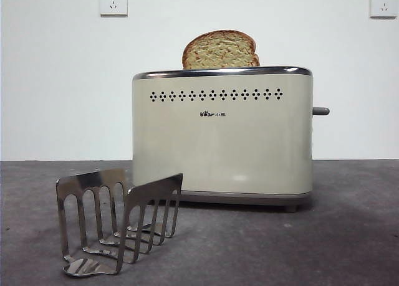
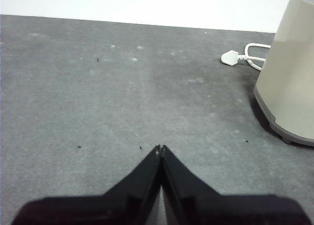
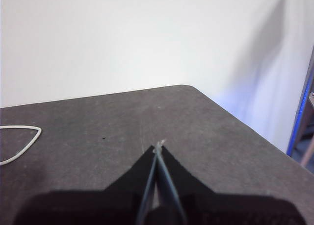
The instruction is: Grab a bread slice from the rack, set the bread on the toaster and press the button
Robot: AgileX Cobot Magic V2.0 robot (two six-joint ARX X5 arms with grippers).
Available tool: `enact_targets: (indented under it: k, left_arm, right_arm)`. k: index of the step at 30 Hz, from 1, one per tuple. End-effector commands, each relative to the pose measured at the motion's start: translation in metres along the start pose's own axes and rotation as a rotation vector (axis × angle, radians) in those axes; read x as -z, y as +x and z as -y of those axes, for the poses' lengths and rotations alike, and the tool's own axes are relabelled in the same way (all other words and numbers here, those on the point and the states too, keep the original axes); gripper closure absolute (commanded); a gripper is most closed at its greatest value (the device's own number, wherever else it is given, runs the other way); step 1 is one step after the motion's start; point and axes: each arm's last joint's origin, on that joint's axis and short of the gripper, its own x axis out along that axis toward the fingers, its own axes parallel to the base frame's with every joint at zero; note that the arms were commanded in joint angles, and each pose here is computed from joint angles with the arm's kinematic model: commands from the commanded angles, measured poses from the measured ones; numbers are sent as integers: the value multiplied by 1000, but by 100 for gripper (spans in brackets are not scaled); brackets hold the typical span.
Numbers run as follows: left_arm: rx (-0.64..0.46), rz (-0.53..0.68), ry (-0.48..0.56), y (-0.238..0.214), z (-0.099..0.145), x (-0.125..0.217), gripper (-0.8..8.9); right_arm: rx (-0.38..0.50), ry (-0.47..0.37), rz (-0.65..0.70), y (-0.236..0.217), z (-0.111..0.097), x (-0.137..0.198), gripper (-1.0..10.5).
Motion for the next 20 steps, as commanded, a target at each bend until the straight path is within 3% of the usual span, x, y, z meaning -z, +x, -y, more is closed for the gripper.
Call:
enact_targets:
  k: [1, 5, 11, 20]
  left_arm:
    - [-3, -5, -6, 1, -1, 3, 816]
    - [-3, -5, -6, 1, -1, 3, 816]
    - [-3, -5, -6, 1, -1, 3, 816]
    - [-1, -6, -6, 1, -1, 3, 816]
  right_arm:
    - [0, -6, 6, 12, -3, 29, 946]
    - [-27, 9, -19, 20, -6, 58, 946]
    - [-230, -17, -95, 20, -12, 85, 946]
    - [-231, -41, -141, 19, -11, 90, 946]
